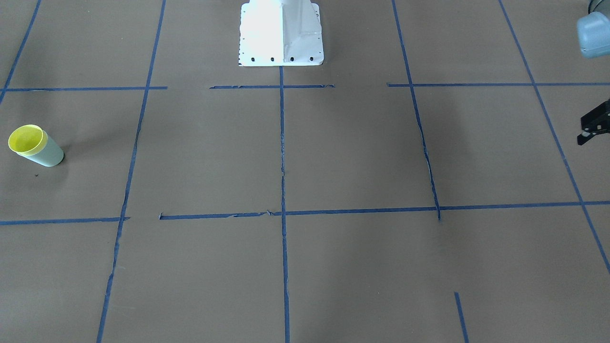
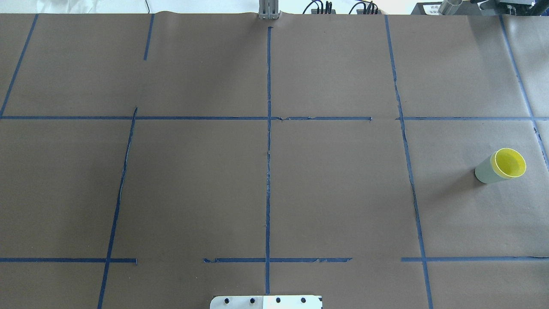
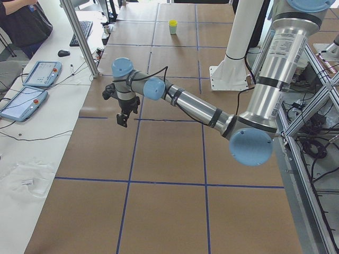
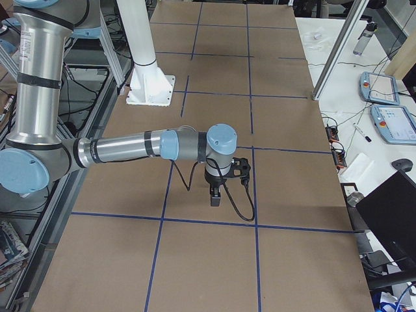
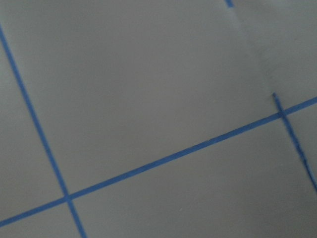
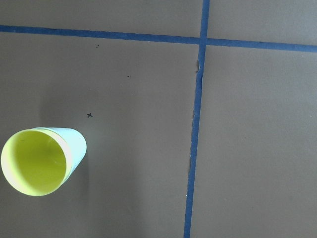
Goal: Transfer and stack yellow cup on green cup
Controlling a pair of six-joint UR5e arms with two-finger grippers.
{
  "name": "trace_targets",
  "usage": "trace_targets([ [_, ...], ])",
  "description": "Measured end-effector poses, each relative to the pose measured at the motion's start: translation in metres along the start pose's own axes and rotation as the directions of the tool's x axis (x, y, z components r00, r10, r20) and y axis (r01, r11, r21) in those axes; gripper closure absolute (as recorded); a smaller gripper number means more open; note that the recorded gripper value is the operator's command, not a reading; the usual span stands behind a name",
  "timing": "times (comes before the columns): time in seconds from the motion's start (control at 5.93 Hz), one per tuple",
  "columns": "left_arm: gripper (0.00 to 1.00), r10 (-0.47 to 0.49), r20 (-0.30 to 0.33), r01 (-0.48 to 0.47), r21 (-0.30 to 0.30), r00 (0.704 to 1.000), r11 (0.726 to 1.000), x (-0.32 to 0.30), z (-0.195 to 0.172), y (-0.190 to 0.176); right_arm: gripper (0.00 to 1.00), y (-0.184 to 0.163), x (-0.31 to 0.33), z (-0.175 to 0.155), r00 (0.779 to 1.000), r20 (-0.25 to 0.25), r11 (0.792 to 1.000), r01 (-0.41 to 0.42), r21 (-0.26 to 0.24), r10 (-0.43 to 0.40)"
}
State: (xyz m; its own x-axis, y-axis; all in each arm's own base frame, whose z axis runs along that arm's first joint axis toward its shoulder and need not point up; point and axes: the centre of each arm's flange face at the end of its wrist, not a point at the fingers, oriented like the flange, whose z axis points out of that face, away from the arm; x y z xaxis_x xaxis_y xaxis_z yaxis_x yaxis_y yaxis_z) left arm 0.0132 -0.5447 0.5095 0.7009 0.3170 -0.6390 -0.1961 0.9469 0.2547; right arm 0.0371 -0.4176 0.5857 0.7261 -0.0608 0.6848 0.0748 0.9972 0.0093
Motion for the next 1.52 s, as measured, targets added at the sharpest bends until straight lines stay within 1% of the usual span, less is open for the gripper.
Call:
trace_targets([
  [0.17,0.00,-0.068,0.006,0.069,-0.033,0.998,0.997,-0.039,0.012,0.044,0.00,0.000,0.000,0.000,1.000,0.000,1.000,-0.002,0.000,0.002],
  [0.34,0.00,-0.128,0.014,0.129,-0.079,0.992,0.988,-0.065,0.031,0.082,0.00,0.000,0.001,0.000,1.000,0.000,1.000,-0.004,0.000,0.004],
  [0.51,0.00,-0.159,0.015,0.160,-0.108,0.987,0.981,-0.078,0.045,0.102,0.00,0.000,0.000,0.000,1.000,0.000,1.000,-0.005,0.000,0.005],
  [0.84,0.00,-0.182,0.013,0.182,-0.123,0.983,0.976,-0.083,0.051,0.112,0.00,0.000,-0.001,-0.001,1.000,0.000,1.000,-0.003,0.002,0.003],
  [1.18,0.00,-0.176,0.021,0.177,-0.116,0.984,0.977,-0.080,0.047,0.109,0.00,0.000,-0.002,-0.003,1.000,0.000,1.000,0.002,0.005,-0.002],
  [1.52,0.00,-0.177,0.022,0.179,-0.122,0.984,0.976,-0.080,0.049,0.109,0.00,0.000,-0.004,-0.004,1.000,-0.001,1.000,0.008,0.009,-0.008],
])
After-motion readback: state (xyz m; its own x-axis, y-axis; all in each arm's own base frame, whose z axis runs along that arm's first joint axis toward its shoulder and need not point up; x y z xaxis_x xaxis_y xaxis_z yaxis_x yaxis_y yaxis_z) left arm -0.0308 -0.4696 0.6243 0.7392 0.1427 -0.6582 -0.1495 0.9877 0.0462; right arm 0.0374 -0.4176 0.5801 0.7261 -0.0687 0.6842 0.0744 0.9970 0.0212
